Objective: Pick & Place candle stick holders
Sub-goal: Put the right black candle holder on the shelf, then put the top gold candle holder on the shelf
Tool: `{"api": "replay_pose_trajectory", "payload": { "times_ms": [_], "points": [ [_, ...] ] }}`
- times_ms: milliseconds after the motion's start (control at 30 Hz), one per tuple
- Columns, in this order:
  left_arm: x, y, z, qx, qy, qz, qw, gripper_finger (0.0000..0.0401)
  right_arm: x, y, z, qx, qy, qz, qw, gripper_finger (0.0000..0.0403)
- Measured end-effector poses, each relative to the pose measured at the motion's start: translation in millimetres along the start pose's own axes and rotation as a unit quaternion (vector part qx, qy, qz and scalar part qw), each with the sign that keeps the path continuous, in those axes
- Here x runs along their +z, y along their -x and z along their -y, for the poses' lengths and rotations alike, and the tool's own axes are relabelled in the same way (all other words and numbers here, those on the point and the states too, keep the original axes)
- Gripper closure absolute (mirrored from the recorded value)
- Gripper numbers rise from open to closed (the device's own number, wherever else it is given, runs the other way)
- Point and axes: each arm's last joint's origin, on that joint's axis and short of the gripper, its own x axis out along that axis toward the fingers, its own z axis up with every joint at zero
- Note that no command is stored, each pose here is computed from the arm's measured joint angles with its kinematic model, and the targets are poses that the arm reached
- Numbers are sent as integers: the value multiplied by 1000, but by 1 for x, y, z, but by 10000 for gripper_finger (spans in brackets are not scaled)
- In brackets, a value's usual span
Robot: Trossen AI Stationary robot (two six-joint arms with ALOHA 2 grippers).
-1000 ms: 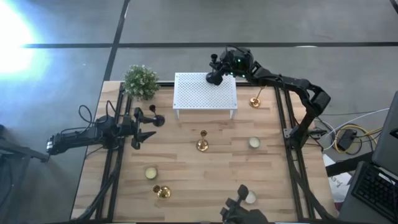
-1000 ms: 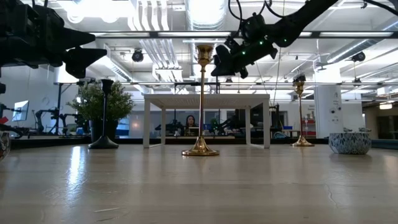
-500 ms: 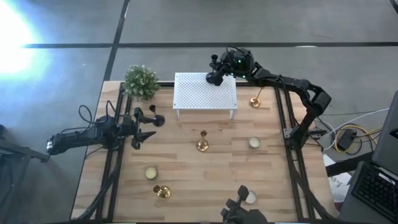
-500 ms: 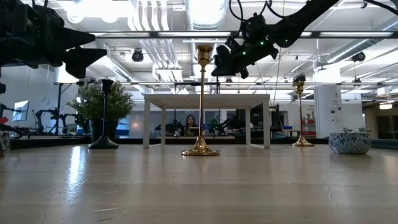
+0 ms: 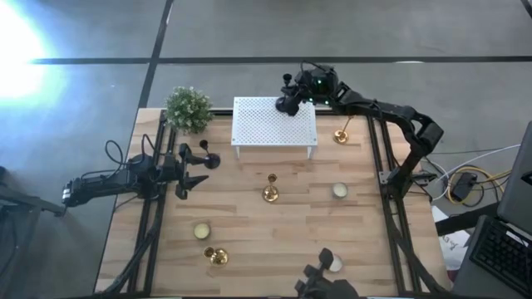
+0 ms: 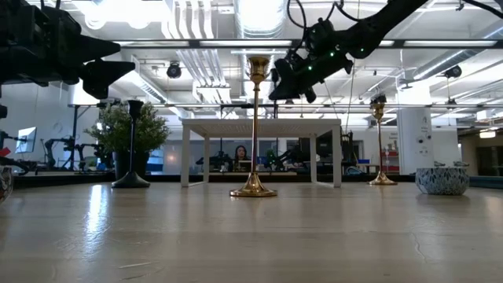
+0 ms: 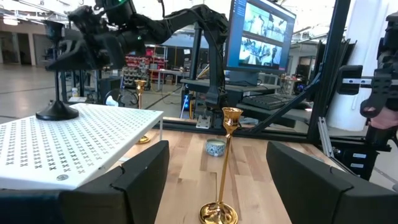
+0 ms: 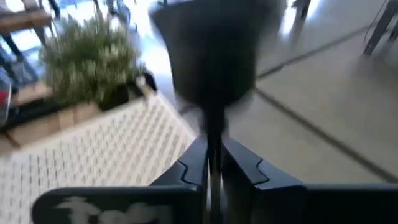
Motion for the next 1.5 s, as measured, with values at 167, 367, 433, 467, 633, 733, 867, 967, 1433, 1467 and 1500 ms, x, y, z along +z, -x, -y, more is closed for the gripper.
{"api": "replay_pose_trajectory", "payload": {
  "times_ms": [167, 367, 433, 467, 633, 733, 867, 967, 1433, 1467, 1500],
  "points": [
    [0, 0, 0, 0, 0, 0, 1000, 126, 4, 4, -1, -1, 1, -9, 1000, 292],
    [0, 0, 0, 0, 0, 0, 1000, 126, 8, 10, -2, -2, 10, -8, 1000, 222],
    [0, 0, 0, 0, 0, 0, 1000, 126, 13, 18, -2, -4, 17, -15, 1000, 206],
    [0, 0, 0, 0, 0, 0, 1000, 126, 15, 22, -2, -6, 20, -19, 1000, 199],
    [0, 0, 0, 0, 0, 0, 1000, 126, 26, 54, -4, -15, 36, -41, 998, 183],
    [0, 0, 0, 0, 0, 0, 1000, 126, 33, 78, -8, -15, 39, -53, 998, 184],
    [0, 0, 0, 0, 0, 0, 1000, 126, 37, 116, -15, -15, 36, -82, 996, 193],
    [0, 0, 0, 0, 0, 0, 1000, 126, 33, 143, -23, -11, 22, -108, 994, 201],
    [0, 0, 0, 0, 0, 0, 1000, 126, -85, 199, -53, -44, -104, -174, 978, 263],
    [0, 0, 0, 0, 0, 0, 1000, 126, -94, 201, -54, -52, -117, -168, 977, 267],
    [0, 0, 0, 0, 0, 0, 1000, 126, -103, 203, -55, -59, -130, -160, 977, 272]
  ]
}}
